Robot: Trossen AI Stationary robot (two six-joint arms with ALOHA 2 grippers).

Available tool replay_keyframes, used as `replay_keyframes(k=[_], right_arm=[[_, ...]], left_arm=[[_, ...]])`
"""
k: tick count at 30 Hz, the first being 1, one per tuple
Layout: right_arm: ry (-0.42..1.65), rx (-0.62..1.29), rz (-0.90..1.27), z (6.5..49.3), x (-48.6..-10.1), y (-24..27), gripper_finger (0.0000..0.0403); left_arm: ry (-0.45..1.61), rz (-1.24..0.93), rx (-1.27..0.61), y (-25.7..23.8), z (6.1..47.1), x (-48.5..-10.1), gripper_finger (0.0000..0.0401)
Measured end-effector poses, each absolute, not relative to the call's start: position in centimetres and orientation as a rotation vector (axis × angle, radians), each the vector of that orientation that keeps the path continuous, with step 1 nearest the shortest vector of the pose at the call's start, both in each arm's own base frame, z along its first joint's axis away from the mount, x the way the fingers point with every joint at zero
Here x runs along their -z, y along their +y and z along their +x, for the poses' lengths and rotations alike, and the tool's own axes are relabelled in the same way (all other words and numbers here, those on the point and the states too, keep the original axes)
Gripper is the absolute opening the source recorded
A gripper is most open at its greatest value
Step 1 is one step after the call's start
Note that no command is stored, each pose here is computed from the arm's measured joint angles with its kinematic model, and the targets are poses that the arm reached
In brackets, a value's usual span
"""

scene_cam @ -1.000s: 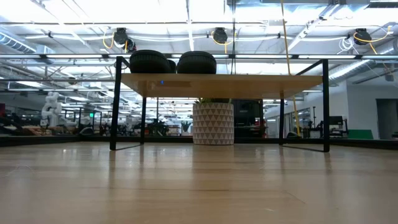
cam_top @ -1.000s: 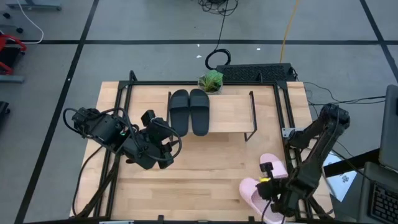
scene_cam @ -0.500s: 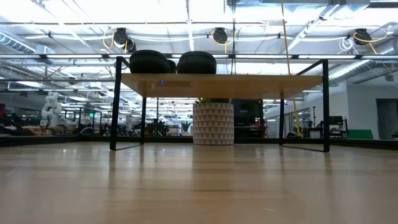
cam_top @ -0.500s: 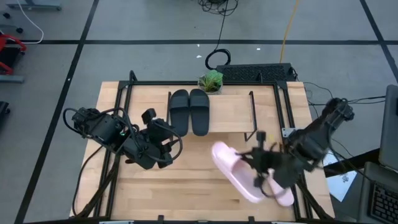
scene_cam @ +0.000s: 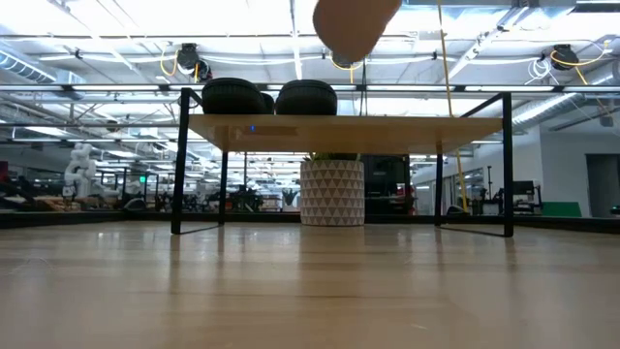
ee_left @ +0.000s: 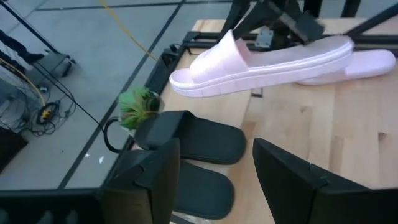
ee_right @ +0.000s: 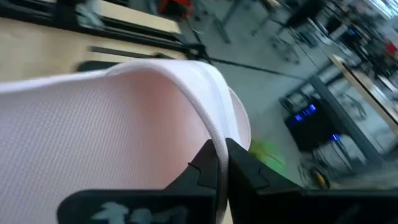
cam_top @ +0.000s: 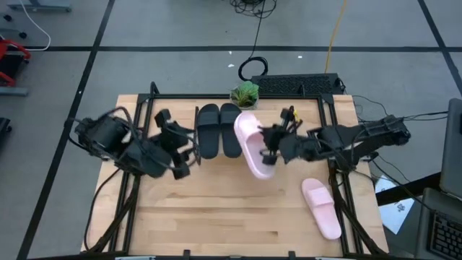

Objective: Pick and place slides into the shelf
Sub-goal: Put the left pink slipper on the shelf

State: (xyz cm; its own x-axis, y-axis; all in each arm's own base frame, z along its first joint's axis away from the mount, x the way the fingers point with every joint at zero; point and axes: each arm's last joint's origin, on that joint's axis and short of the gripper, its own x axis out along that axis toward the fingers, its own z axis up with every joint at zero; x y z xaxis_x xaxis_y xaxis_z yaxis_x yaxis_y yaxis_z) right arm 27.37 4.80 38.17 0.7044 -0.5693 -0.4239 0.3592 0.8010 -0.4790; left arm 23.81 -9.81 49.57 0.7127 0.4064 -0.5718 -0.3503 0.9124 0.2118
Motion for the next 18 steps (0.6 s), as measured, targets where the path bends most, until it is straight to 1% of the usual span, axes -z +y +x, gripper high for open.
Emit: replay_keyframes(k=[5, 9, 14, 18], right_arm=[[0.622, 0.644, -0.333, 27.9, -37.9, 1.7, 0.0000], [0.666, 0.699, -0.330, 27.7, -37.8, -0.3, 0.0000], [0.783, 0.682, -0.321, 27.6, -38.1, -2.3, 0.0000], [0.867, 0.667, -0.344, 28.7, -37.7, -2.8, 0.0000]], left_arm=[[0.616, 0.093, -0.436, -8.0, 21.9, -50.9, 0.0204], [0.593, 0.089, -0.450, -6.8, 20.7, -51.7, 0.0204], [0.588, 0.108, -0.464, -5.9, 20.1, -52.1, 0.0204], [0.601, 0.143, -0.471, -5.5, 20.3, -52.1, 0.0204]])
